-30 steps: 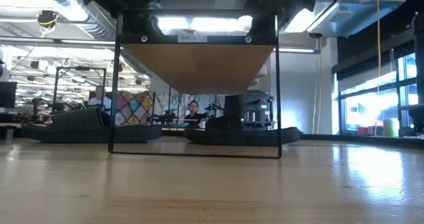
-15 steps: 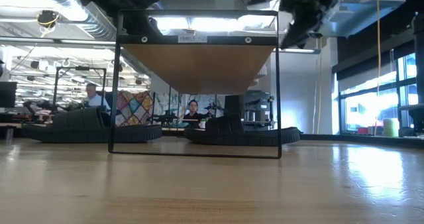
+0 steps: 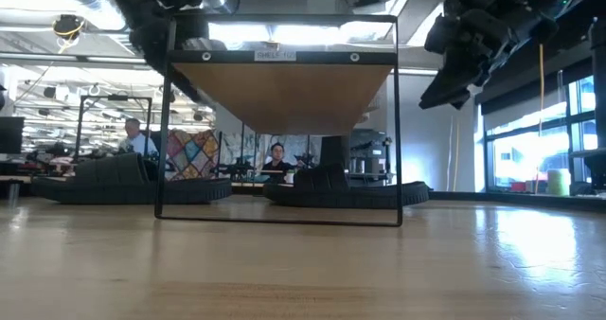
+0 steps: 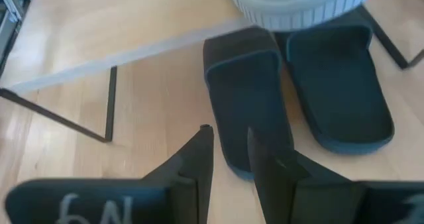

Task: Pick and place slides into the shelf
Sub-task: Put the bottom left black slide under the shelf

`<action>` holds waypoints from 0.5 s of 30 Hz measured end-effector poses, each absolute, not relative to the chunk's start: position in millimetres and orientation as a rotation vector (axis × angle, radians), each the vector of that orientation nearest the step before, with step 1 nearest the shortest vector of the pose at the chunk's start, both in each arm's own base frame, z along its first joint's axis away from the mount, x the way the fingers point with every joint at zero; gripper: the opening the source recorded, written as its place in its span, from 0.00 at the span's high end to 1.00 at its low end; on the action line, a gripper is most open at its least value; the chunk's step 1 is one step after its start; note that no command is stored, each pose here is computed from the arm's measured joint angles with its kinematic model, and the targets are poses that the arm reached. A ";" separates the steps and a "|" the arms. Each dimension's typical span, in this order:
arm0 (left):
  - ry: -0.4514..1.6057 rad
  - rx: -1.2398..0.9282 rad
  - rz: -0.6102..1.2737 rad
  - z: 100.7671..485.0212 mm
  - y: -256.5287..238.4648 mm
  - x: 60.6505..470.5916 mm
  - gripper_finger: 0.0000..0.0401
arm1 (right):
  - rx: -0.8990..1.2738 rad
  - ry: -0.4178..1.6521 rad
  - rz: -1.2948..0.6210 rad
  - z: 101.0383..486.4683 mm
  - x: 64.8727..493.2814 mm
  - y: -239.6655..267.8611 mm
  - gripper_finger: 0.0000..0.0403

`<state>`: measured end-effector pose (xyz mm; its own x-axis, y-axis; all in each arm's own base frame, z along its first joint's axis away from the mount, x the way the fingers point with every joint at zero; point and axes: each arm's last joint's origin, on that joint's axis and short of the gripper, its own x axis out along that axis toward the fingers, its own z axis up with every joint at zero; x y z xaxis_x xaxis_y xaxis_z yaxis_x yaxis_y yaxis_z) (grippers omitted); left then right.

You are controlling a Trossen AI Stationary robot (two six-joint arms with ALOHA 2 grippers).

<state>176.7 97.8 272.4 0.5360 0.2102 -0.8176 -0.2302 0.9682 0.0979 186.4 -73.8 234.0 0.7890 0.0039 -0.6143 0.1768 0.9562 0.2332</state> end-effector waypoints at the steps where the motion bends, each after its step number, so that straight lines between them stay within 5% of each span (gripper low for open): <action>1: 0.984 -0.040 0.264 271.5 96.4 176.0 0.52 | 0.285 0.651 -0.095 232.9 186.6 -74.0 0.76; 15: 1.075 -0.091 0.215 266.5 58.0 183.8 0.52 | 0.265 0.614 -0.093 230.9 188.2 -74.7 0.76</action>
<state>183.8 58.0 266.5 0.4574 0.1301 -0.8797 -0.2181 0.9754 0.0309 188.2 -74.7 230.9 0.8145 -0.0081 -0.5801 0.1647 0.9620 0.2179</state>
